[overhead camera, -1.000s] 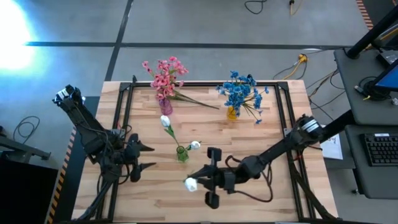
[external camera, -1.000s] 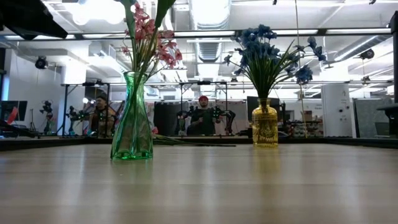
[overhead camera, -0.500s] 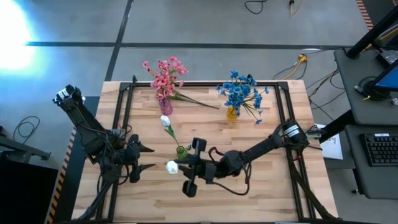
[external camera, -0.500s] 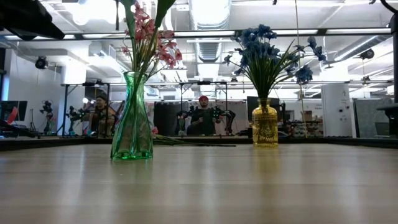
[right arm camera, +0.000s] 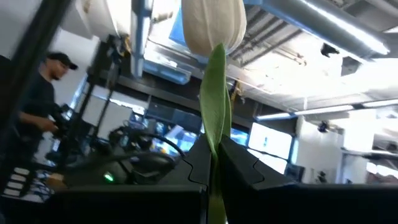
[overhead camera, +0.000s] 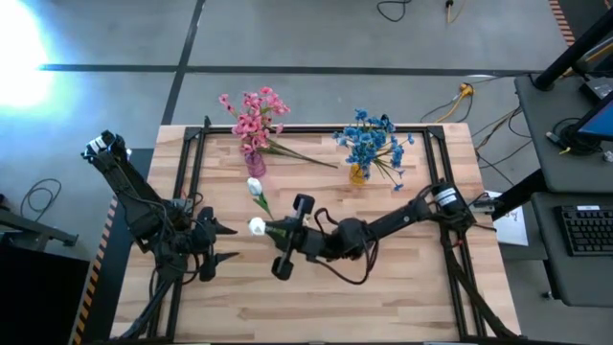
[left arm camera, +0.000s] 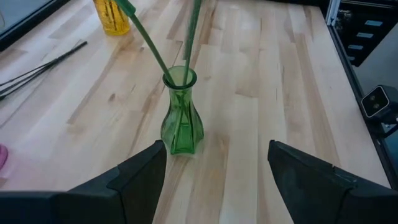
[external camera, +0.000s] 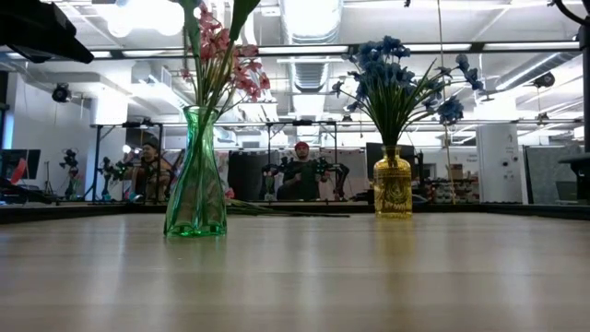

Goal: Sort flowers into vase by color
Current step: Put the white flower into the green vase, then put the pink flowers into the pink vase

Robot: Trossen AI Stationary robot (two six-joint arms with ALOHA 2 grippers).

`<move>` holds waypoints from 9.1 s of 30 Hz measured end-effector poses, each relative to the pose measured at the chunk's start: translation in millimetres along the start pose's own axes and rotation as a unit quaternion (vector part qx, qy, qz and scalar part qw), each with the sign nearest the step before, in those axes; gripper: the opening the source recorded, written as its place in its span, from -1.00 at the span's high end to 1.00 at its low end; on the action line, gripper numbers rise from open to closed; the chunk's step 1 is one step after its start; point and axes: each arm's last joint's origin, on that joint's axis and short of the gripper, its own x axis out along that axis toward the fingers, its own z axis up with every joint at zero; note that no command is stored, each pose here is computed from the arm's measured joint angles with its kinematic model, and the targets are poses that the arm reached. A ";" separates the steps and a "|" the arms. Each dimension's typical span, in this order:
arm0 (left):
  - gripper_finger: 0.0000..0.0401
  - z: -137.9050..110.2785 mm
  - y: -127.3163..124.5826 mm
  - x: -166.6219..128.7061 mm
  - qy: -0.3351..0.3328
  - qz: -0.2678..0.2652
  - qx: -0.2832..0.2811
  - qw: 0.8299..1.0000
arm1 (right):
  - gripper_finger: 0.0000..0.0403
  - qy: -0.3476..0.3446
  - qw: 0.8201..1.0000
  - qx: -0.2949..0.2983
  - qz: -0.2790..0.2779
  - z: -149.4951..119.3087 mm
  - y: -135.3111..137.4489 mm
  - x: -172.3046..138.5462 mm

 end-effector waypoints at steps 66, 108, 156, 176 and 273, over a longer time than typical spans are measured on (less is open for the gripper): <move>-0.33 1.1 1.2 0.2 -0.023 0.020 0.000 1.000 | 0.94 0.131 0.991 -0.008 -0.032 -30.1 -8.6 3.2; -0.33 1.6 1.6 0.2 -0.031 0.027 0.000 0.999 | -0.07 0.145 0.987 -0.067 0.018 6.4 43.4 -21.6; -0.33 1.5 2.2 0.5 -0.033 0.032 -0.004 0.999 | -0.07 0.249 0.907 -0.339 -0.008 97.0 57.6 -57.7; -0.33 5.0 5.7 1.5 -0.078 0.077 -0.006 0.994 | -0.07 0.344 0.889 -0.296 -0.064 130.3 20.7 -120.4; -0.33 20.0 12.3 1.8 -0.135 0.161 0.029 0.977 | -0.07 0.599 0.657 -0.417 -0.192 -207.4 -76.1 -127.1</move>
